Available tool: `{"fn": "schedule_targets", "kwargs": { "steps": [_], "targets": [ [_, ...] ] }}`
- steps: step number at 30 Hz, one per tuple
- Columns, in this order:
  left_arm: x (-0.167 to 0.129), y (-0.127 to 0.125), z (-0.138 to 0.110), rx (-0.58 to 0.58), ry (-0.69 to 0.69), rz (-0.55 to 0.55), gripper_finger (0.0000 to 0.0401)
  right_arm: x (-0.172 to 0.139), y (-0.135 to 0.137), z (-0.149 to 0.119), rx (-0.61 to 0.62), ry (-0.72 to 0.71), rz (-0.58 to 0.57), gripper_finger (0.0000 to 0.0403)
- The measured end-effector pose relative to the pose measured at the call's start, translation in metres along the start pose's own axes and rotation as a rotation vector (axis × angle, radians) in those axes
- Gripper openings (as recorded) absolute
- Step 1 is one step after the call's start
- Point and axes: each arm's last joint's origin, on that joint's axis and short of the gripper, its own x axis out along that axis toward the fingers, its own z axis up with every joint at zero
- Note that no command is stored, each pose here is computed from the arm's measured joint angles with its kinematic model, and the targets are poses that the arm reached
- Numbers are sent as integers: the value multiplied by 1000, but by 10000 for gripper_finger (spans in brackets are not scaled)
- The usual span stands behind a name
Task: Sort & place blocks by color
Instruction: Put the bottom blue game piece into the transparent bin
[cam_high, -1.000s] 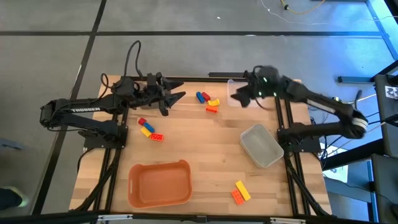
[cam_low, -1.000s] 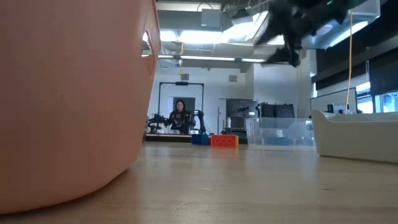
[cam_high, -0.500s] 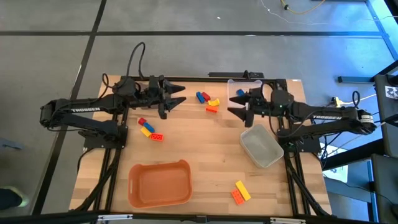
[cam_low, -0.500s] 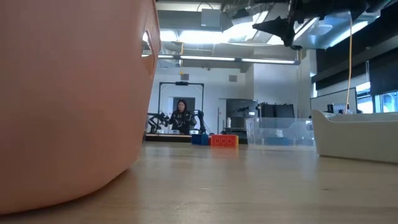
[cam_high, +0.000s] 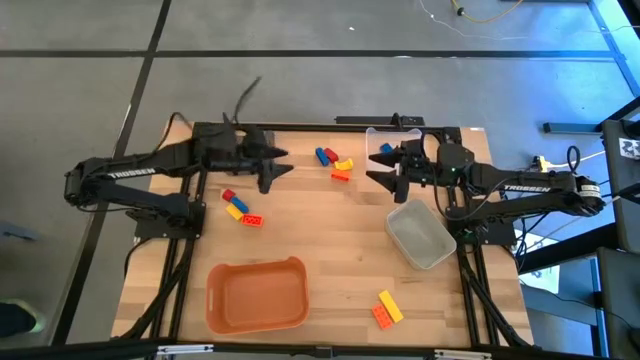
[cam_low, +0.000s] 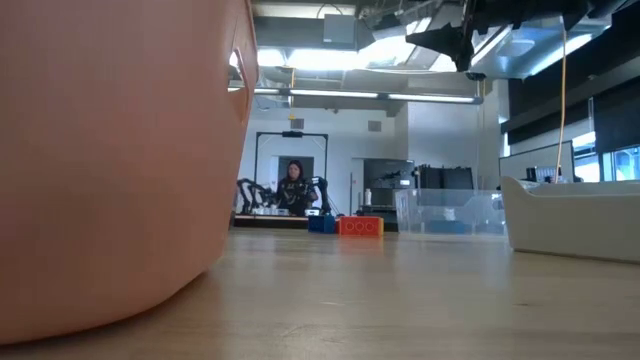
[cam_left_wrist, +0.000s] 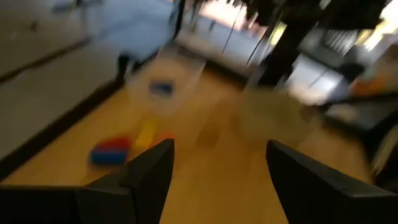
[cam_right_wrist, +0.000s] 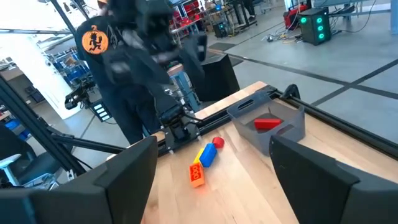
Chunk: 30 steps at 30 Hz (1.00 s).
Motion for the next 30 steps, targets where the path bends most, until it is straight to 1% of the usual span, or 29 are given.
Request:
{"fn": "schedule_targets", "kwargs": {
  "steps": [2,3,8,10,14,22,26,30],
  "targets": [
    [1,9,-14,66,222,71,247,0,0,0,-1,0,0,310],
    [2,14,-23,111,330,88,247,0,0,0,-1,0,0,310],
    [2,29,-63,441,718,45,247,0,0,0,-3,3,-2,310],
    [6,34,-78,554,814,32,247,0,0,0,-14,4,-4,310],
    [13,42,-104,666,933,-21,247,0,0,-1,-32,8,-6,310],
    [32,46,-143,820,1067,-135,247,0,-1,-3,-32,33,-16,310],
    [43,49,-153,832,1078,-137,247,0,-1,-3,-31,32,-17,310],
    [51,51,-162,822,1127,-153,247,0,-2,-3,-28,32,-17,310]
  ]
}}
